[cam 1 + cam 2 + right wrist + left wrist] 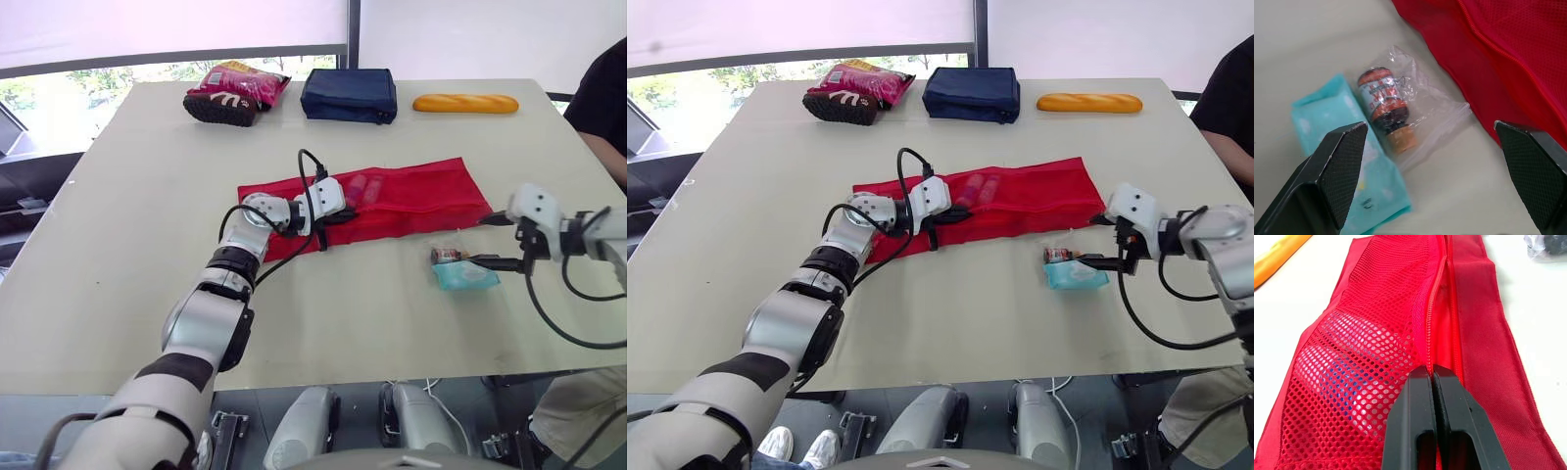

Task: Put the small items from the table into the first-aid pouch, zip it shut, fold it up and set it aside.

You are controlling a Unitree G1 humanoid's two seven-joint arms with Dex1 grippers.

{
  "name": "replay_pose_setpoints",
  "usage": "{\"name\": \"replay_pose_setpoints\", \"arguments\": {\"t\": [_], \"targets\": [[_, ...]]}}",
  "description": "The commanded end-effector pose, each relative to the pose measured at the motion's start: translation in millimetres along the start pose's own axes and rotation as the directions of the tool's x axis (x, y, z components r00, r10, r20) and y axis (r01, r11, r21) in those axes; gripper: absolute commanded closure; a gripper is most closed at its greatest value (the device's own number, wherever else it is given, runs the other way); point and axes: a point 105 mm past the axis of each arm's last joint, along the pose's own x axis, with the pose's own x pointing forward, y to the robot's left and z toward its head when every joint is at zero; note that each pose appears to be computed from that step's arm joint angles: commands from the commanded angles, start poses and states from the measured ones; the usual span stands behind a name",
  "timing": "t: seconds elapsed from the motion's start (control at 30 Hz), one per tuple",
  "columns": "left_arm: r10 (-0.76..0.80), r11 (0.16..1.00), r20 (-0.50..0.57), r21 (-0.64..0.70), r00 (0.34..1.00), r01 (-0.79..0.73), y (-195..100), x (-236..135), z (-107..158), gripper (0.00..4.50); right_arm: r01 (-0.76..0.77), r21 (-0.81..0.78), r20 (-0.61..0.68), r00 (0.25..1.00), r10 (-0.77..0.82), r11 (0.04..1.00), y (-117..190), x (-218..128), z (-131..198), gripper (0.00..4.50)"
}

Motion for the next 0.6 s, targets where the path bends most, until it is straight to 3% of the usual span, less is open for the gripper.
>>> {"name": "replay_pose_setpoints", "arguments": {"t": [0.03,0.27,0.5,0.6], "targets": [[0.028,0.999,0.039,0.026,0.999,-0.029,6,-1,10,4.50,0.007,-0.037,-0.016,1.000,-0.008,0.999,-8,2,5,0.08],[0.028,0.999,0.041,0.026,0.999,-0.029,5,0,11,4.50,-0.089,-0.107,-0.119,0.990,0.076,0.990,0,9,-6,0.08],[0.028,0.999,0.042,0.025,0.999,-0.029,4,2,10,4.50,-0.111,-0.121,-0.090,0.991,0.101,0.986,4,20,1,0.08],[0.028,0.999,0.042,0.025,0.999,-0.029,4,2,11,4.50,-0.120,-0.128,-0.084,0.990,0.110,0.985,5,23,1,0.91]]}}
